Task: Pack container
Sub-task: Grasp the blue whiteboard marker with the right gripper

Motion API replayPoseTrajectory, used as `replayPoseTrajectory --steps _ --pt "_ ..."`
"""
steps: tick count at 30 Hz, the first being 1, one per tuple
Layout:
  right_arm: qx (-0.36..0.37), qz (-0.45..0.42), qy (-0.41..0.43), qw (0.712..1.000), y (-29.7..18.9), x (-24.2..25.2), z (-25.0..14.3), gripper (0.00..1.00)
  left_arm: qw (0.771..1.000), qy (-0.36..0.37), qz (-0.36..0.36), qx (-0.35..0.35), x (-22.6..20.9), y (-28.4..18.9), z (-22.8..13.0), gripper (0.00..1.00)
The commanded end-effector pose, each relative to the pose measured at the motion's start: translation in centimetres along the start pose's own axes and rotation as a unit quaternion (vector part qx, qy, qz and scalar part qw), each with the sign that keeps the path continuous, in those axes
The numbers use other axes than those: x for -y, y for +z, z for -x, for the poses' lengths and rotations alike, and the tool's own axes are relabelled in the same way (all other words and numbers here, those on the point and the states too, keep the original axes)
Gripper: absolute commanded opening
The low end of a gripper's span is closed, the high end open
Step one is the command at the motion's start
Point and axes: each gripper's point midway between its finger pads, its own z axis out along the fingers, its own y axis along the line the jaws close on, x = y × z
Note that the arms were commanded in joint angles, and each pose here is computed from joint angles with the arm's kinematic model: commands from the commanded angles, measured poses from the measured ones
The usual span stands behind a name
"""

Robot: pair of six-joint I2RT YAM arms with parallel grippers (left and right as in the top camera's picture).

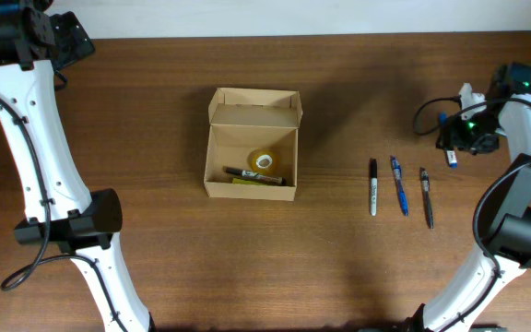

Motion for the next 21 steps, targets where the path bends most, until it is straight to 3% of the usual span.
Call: replayPoseTrajectory --steps 1,13,15,16,17,21 --pt "-0.015 -0.033 -0.018 0.999 1.2 0.2 -0.1 0.56 1.0 -0.001 -0.001 0.018 -0.7 -1.6 0.6 1.0" --pt "-0.042 -0.037 -0.01 0.998 3.5 0.6 -0.9 0.56 1.0 -0.001 -0.001 0.018 -0.7 -1.6 0.6 1.0" --pt "-0.043 -0.037 -0.009 0.998 3.5 0.6 -1.0 0.5 1.0 -0.001 -0.001 0.018 -0.7 -1.6 0.6 1.0" --pt "-0.044 -0.036 -0.009 0.998 3.5 0.6 -1.0 0.38 1.0 -0.001 -0.001 0.018 -0.7 -1.6 0.6 1.0" --pt "-0.045 -0.036 -0.008 0.998 3.5 0.6 -1.1 0.35 1.0 -0.001 -0.001 0.018 -0.7 -1.6 0.6 1.0" --pt "-0.05 -0.041 -0.001 0.998 3.5 0.7 -1.3 0.35 1.0 -0.001 -0.001 0.018 -0.7 -1.6 0.6 1.0"
